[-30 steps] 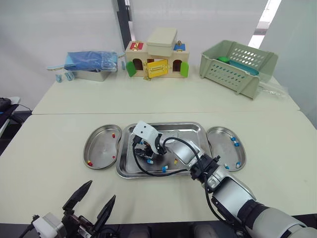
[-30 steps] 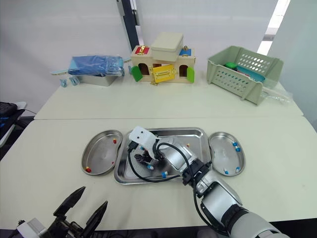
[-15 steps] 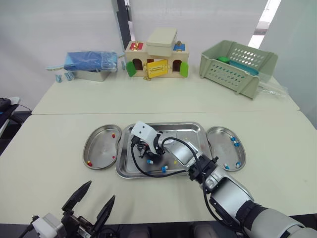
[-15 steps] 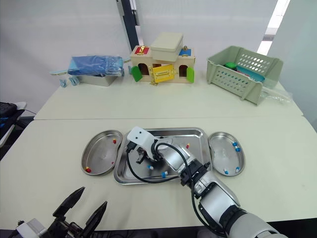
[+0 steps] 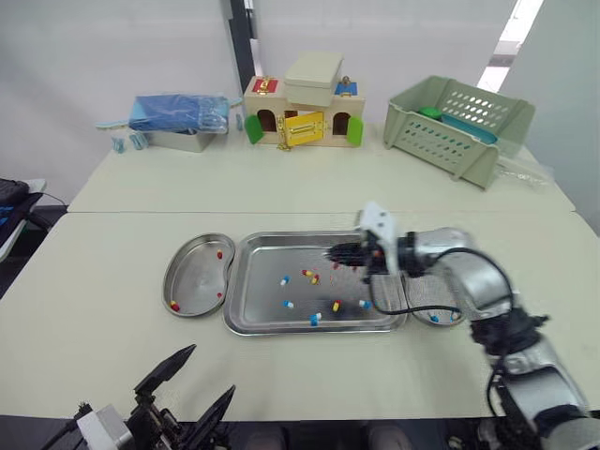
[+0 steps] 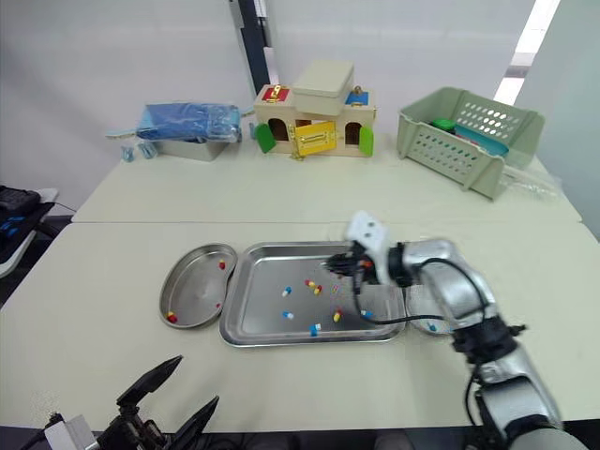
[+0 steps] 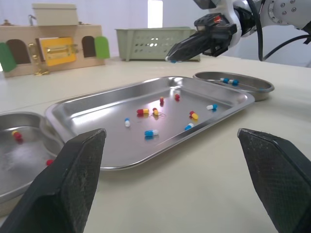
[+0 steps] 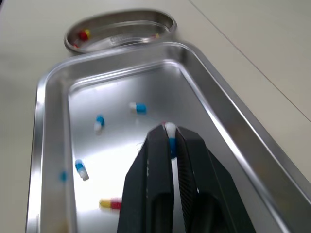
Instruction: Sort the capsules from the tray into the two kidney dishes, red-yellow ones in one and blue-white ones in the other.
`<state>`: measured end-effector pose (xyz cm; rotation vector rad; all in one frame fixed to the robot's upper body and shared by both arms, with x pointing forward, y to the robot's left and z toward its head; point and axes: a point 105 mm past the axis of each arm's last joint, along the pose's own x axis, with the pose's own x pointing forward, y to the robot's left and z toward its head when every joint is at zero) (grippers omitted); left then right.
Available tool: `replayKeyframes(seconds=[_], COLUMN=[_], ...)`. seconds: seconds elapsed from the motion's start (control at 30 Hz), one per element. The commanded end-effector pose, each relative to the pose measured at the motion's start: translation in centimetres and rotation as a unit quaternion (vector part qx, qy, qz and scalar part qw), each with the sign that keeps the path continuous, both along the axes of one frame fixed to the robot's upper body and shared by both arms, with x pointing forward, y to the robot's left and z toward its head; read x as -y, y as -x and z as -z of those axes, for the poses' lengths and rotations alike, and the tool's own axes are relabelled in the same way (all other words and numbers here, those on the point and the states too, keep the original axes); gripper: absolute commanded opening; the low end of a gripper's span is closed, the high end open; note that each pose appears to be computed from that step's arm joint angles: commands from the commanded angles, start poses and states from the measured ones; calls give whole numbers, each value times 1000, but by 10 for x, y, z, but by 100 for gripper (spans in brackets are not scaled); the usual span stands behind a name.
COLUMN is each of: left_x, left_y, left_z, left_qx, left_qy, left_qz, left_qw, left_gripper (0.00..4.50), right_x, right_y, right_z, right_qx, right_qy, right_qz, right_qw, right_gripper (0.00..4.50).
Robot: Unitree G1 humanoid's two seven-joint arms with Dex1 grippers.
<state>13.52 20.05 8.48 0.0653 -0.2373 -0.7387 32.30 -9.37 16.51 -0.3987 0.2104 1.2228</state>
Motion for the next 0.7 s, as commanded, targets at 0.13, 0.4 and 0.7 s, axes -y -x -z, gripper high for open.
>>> replayKeyframes(seconds=[0.13,0.4,0.7], left_x=[8,14,14], left_y=[0,-4,-3], left_z=[-1,-3,-1], left_qx=[4,33,30], left_qy=[-16,-37,-22], left_qz=[72,143,136], left_qw=[997,989,990], left_gripper=[450,450,450], right_x=[77,124,127], right_y=[15,20,22], right_z=[-4,18,20], right_qx=[4,-9,-15], right_qy=[58,126,134], right_qz=[26,79,79], right_qw=[998,989,988], right_gripper=[2,2,170])
